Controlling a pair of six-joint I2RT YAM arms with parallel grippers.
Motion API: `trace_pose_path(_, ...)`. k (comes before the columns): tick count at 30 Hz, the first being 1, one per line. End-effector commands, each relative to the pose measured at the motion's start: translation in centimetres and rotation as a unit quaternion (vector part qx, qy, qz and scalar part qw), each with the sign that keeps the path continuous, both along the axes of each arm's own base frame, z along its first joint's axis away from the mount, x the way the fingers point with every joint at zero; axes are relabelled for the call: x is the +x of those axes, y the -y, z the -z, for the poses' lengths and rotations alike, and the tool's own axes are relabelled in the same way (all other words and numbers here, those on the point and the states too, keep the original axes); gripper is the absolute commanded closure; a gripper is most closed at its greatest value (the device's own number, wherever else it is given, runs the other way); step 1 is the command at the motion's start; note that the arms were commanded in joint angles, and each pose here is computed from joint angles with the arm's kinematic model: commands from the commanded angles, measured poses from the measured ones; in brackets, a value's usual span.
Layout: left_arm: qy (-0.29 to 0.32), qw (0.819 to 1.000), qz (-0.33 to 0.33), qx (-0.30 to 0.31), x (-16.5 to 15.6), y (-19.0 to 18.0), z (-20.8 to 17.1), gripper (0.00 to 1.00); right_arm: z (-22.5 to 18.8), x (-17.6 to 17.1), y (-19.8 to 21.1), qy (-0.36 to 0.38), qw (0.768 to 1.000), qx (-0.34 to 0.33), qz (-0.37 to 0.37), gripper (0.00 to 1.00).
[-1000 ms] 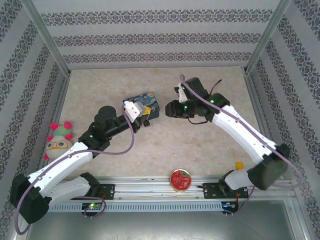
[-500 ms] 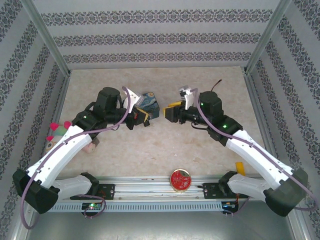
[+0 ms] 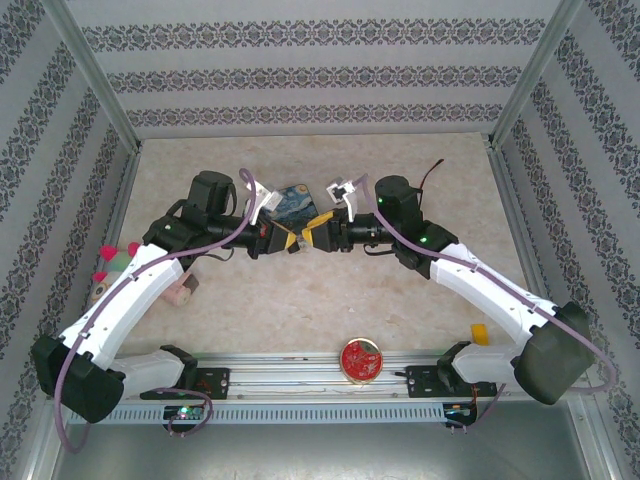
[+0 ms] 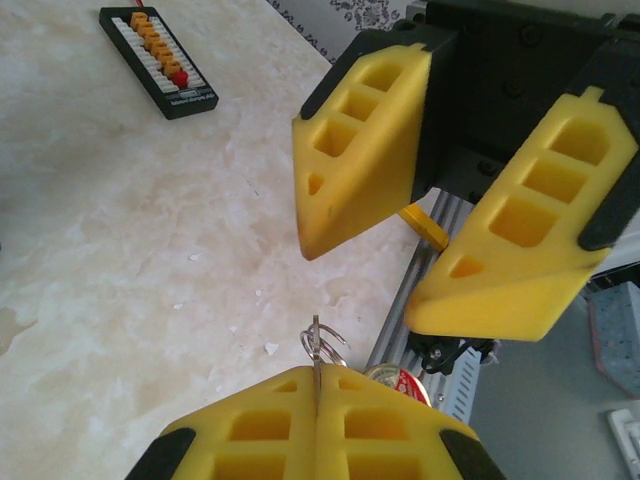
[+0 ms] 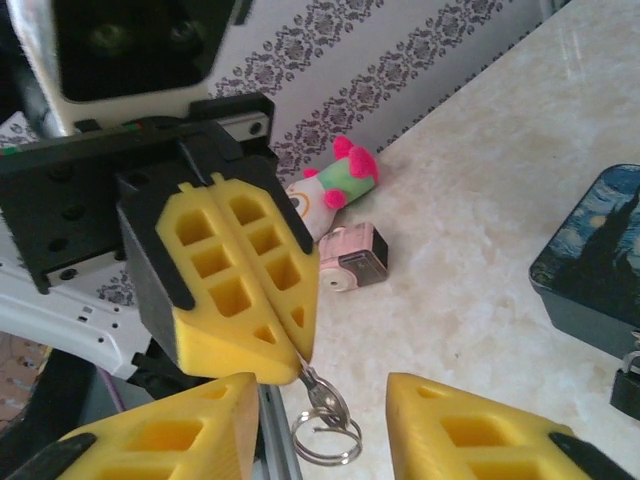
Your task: Unlock the padlock with the key
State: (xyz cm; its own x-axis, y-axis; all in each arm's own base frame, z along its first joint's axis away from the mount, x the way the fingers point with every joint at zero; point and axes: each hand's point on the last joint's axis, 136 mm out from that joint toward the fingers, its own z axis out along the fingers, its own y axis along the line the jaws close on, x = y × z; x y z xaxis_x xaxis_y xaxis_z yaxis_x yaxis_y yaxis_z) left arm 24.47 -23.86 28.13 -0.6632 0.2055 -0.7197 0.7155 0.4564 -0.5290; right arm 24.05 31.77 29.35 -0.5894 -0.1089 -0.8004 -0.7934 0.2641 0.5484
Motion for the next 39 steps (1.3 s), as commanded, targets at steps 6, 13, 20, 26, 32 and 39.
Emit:
trace_pose_path(6,-0.007,0.998,0.027,-0.048,-0.3,0.5,-0.8,1.00,-1.2,-0.8,-1.0,0.018,0.999,0.020,-0.042,0.65)
trace_pose_path(13,-0.005,0.998,0.028,-0.055,-0.4,0.4,-1.0,1.00,-0.8,-1.2,-1.4,0.002,0.997,0.024,-0.067,0.70)
trace_pose_path(20,0.002,0.998,0.021,-0.062,-0.3,0.1,-1.2,1.00,-0.4,-1.6,-1.3,-0.014,0.996,0.028,-0.082,0.76)
trace_pose_path(26,0.006,0.997,0.015,-0.074,0.0,0.0,-1.5,1.00,-0.1,-2.0,-0.9,-0.019,0.996,0.029,-0.082,0.76)
trace_pose_path(32,0.007,0.996,0.017,-0.085,0.1,0.1,-1.9,1.00,-0.1,-2.4,-0.8,-0.021,0.995,0.032,-0.089,0.76)
trace_pose_path(39,0.006,0.996,0.015,-0.089,0.2,0.0,-1.9,1.00,0.0,-2.6,-1.0,-0.029,0.994,0.036,-0.102,0.83)
